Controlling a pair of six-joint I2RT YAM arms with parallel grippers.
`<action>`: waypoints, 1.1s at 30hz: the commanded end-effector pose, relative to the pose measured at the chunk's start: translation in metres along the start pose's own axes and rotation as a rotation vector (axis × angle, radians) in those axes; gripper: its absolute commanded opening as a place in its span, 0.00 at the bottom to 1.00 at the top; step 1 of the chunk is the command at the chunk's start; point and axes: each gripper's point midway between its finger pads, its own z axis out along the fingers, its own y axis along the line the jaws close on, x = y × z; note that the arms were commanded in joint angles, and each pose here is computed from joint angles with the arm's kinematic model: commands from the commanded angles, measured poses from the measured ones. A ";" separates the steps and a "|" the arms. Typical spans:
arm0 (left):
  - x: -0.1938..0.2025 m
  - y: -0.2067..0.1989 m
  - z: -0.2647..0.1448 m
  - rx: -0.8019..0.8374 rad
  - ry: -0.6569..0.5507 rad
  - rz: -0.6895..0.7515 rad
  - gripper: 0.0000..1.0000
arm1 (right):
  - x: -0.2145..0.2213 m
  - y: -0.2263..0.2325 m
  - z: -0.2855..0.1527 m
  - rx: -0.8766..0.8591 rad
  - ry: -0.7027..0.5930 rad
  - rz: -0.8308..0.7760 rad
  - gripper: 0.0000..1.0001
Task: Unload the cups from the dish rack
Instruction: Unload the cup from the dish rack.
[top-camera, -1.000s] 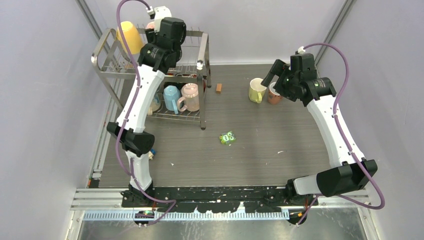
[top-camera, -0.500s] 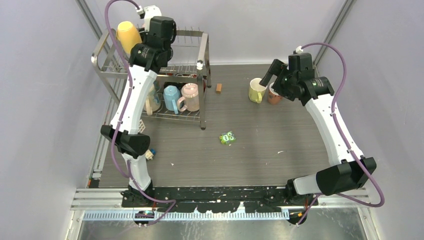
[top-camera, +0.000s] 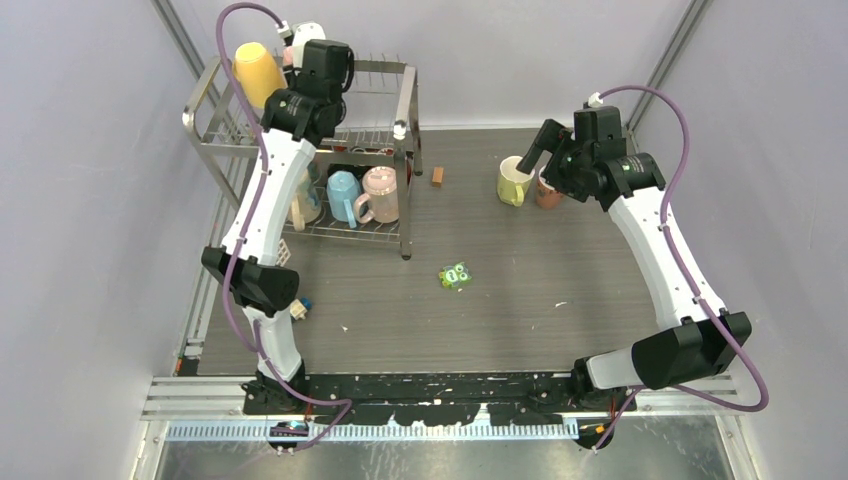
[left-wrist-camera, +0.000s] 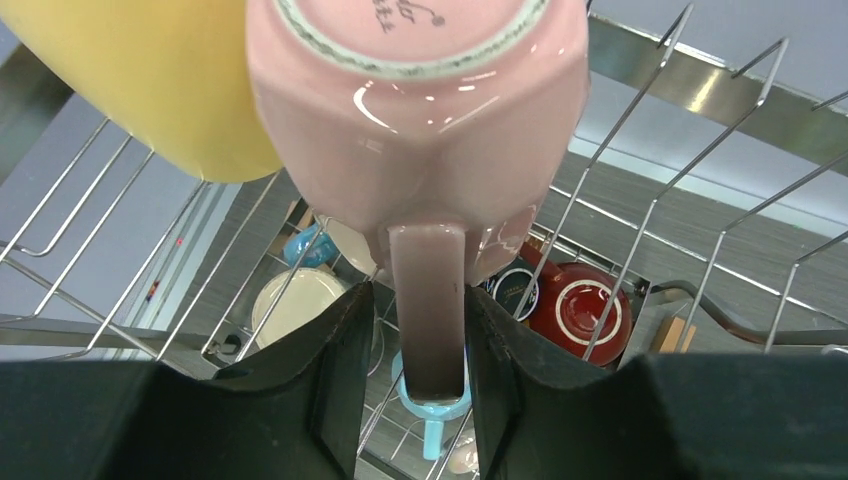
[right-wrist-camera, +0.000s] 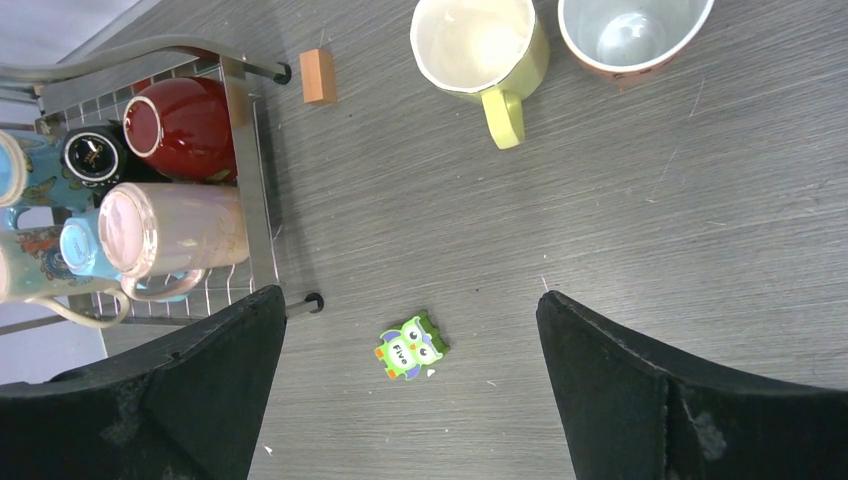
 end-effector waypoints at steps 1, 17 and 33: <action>-0.017 0.011 -0.016 0.011 -0.039 -0.059 0.40 | -0.006 0.008 0.000 -0.032 -0.026 -0.008 1.00; -0.037 0.010 -0.022 0.057 -0.088 -0.054 0.00 | -0.005 0.009 -0.004 -0.036 -0.033 -0.016 1.00; -0.086 0.012 -0.066 0.205 -0.237 -0.067 0.00 | -0.007 0.026 -0.011 -0.128 -0.049 -0.013 1.00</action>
